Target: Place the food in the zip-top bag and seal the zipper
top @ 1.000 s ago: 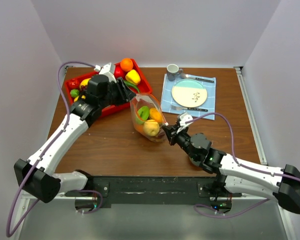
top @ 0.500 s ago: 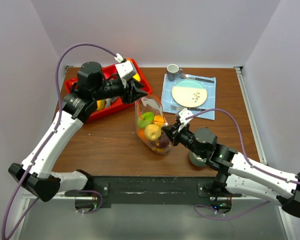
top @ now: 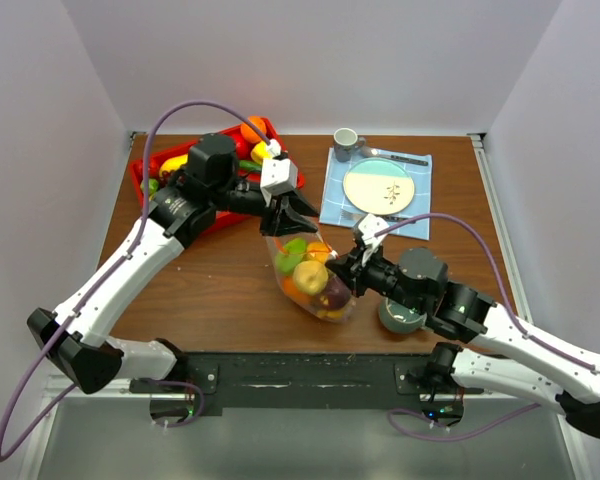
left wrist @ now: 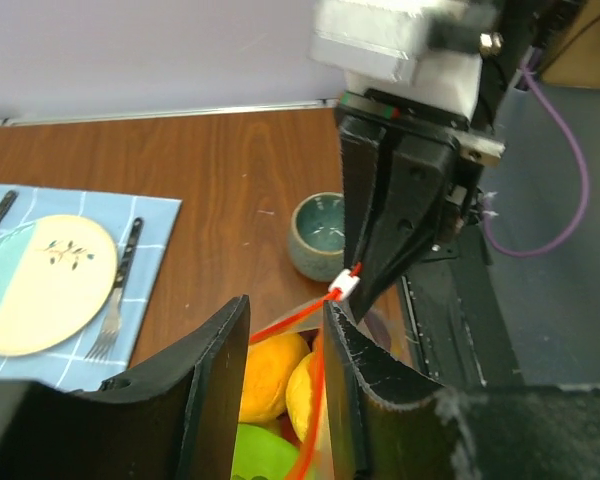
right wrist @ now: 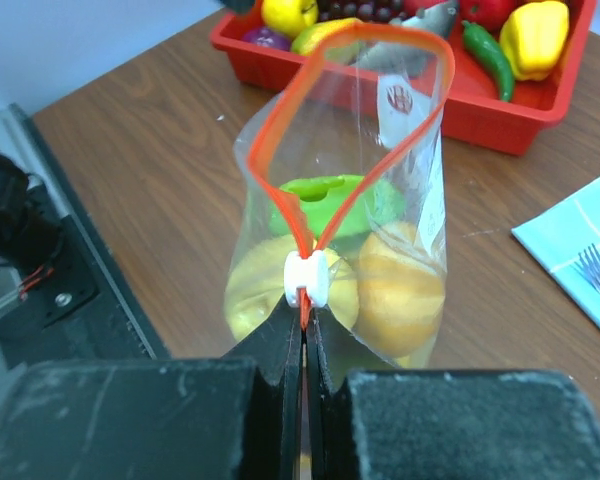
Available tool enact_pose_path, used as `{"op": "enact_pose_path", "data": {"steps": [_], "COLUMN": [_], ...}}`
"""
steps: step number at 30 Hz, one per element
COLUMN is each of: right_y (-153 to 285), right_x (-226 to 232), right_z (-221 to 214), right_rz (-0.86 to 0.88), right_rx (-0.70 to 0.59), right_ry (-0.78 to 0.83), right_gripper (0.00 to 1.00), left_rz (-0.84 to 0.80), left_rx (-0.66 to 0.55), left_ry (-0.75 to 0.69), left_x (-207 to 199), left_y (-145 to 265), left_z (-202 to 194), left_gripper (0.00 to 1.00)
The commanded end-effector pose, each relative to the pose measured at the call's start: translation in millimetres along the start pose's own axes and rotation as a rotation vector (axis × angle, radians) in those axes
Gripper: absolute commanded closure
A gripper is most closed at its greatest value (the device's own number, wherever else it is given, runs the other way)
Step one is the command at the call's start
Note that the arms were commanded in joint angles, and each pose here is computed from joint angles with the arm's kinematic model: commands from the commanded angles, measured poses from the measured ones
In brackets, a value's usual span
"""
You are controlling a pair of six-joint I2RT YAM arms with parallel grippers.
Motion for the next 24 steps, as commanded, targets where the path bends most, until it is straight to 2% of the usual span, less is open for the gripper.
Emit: {"op": "enact_pose_path", "data": {"steps": [1,16,24], "right_y": [21.7,33.4,29.5], "right_x": [10.9,21.5,21.5], "right_z": [45.9,70.7,73.7], "right_rz": [0.093,0.189,0.179], "right_rx": [-0.088,-0.050,-0.037], "right_ry": [0.014,0.024,0.032], "right_gripper": [1.00,1.00,1.00], "left_rz": [-0.130,-0.211,-0.232], "left_rx": [-0.059,-0.020,0.060], "left_ry": [-0.097,-0.088,-0.035], "left_x": [-18.9,-33.1,-31.8], "left_y": [-0.9,-11.9,-22.7], "left_z": [24.7,35.9,26.9], "left_gripper": [0.60,0.58,0.58]}}
Point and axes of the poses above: each gripper's point midway between its finger pads, its own y axis back along the fingers, its own x axis along the line the jaws close on, z = x × y, the point moved 10 cm from there along y, back along the fingers, and after that the axes turned 2 degrees about -y, right-handed, at the moved point
